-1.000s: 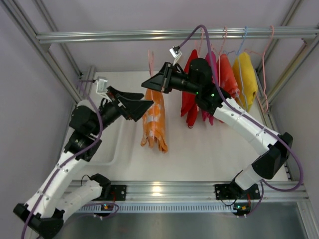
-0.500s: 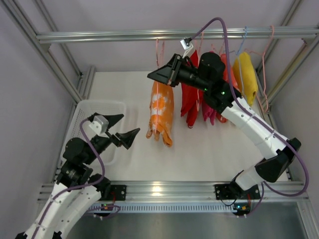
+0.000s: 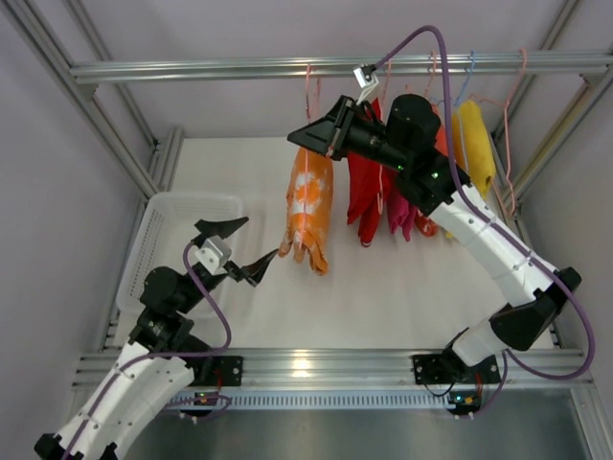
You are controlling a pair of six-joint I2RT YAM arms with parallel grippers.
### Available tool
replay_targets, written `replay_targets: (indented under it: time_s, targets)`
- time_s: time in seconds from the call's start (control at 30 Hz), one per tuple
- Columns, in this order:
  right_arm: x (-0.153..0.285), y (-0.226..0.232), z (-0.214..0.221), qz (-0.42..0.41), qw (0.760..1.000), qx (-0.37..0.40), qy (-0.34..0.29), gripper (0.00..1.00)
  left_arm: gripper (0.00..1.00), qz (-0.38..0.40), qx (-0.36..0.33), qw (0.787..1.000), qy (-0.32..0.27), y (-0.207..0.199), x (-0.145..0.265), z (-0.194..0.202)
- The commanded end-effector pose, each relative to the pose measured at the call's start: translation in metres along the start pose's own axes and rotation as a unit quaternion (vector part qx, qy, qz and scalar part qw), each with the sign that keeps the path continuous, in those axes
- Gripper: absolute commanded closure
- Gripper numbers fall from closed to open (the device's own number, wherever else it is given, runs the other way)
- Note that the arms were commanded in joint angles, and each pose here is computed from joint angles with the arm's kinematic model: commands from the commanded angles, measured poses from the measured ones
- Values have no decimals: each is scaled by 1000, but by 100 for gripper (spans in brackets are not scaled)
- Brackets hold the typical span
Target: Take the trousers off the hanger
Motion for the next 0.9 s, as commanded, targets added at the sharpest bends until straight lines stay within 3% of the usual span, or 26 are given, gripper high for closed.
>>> replay_targets:
  time_s: [0.0, 0.27, 0.53, 0.7, 0.87]
  targets:
    - [13, 39, -42, -65, 993, 45, -84, 100, 1, 28, -33, 996, -76, -1, -12, -20]
    - [16, 34, -57, -44, 992, 46, -108, 100, 1, 54, -40, 994, -86, -9, -38, -18]
    - [32, 34, -61, -33, 992, 33, -117, 100, 1, 33, -23, 994, -102, -17, -61, -30]
    - [36, 33, -59, -40, 993, 25, -111, 100, 1, -55, 11, 996, -67, -11, -85, -27]
    - [38, 33, -58, -39, 993, 24, -110, 100, 1, -60, 25, 994, -89, -11, -98, -29]
Point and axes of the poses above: each gripper's point midway between its finger pads, its own x axis back along the fingers, its own y axis along the line the jaws close on, z = x × y, the point moved 10 cm from there along x, back along the fingers, and after that the axes turned 2 degrees about x, right-handed, at the moved point
